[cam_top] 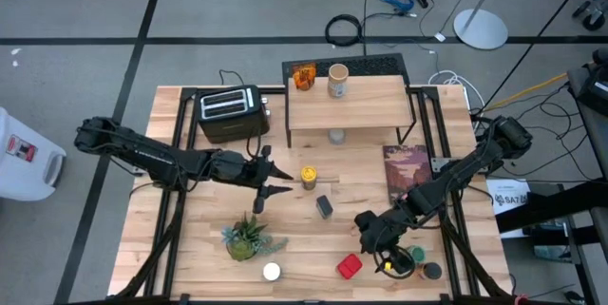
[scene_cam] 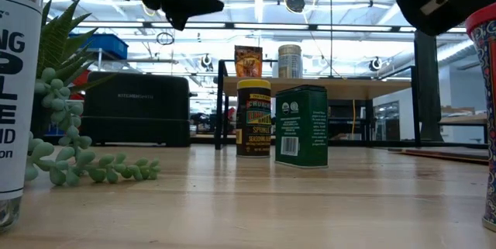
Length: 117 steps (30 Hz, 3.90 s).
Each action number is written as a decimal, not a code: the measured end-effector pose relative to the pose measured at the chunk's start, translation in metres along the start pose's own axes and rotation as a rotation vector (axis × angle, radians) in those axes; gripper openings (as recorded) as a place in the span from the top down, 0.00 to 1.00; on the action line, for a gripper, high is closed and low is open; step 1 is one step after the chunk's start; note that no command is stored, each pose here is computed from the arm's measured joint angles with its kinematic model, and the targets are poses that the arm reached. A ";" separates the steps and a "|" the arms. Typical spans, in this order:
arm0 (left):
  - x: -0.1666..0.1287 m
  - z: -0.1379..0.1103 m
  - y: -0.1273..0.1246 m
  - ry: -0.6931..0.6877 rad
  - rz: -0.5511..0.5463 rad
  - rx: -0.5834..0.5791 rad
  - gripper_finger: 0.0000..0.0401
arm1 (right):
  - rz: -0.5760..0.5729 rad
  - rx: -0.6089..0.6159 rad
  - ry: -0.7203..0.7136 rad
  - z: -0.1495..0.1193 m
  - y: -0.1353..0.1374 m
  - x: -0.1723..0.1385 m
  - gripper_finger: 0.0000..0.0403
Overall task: Shelf spices
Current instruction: Put the red seasoning can on the shelf
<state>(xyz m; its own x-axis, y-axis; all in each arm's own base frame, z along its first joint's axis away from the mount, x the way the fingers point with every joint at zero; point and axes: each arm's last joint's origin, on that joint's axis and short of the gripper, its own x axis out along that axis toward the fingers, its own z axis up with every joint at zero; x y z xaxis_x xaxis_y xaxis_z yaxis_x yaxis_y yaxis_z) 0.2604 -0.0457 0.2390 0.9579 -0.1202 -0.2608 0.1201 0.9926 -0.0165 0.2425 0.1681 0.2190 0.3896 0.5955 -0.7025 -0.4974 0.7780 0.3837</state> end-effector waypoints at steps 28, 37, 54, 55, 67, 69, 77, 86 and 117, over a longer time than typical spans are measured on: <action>0.000 0.003 -0.050 -0.091 -0.141 -0.009 0.64 | -0.168 -0.074 -0.060 0.007 0.017 0.023 0.28; 0.022 -0.014 -0.056 -0.079 -0.139 -0.005 0.64 | -0.238 -0.090 -0.088 0.008 0.013 0.031 0.28; 0.030 -0.007 -0.058 -0.131 -0.139 -0.010 0.64 | -0.226 -0.077 0.008 -0.005 0.001 0.064 0.28; 0.030 -0.007 -0.058 -0.133 -0.139 -0.008 0.64 | -0.237 -0.079 0.004 -0.004 0.001 0.064 0.28; 0.030 -0.007 -0.058 -0.133 -0.120 -0.013 0.64 | -0.265 -0.118 -0.043 0.000 0.002 0.063 0.45; 0.031 -0.007 -0.058 -0.133 -0.116 -0.014 0.64 | -0.263 -0.131 -0.049 0.001 0.002 0.063 0.50; 0.031 -0.007 -0.058 -0.133 -0.113 -0.017 0.64 | -0.261 -0.135 -0.057 0.002 0.002 0.062 0.64; 0.031 -0.007 -0.058 -0.133 -0.113 -0.016 0.64 | -0.264 -0.128 -0.034 0.000 0.002 0.062 0.77; 0.099 0.036 -0.120 0.287 -0.380 0.446 0.60 | -0.182 0.083 -0.117 0.008 0.020 0.030 0.38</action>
<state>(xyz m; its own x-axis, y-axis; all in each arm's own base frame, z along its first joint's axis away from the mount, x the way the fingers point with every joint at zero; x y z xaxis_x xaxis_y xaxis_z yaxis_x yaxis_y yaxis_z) 0.3502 -0.1770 0.2504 0.7273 -0.3913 -0.5639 0.5924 0.7727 0.2279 0.2505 0.2033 0.2103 0.5566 0.4591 -0.6924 -0.3472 0.8857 0.3082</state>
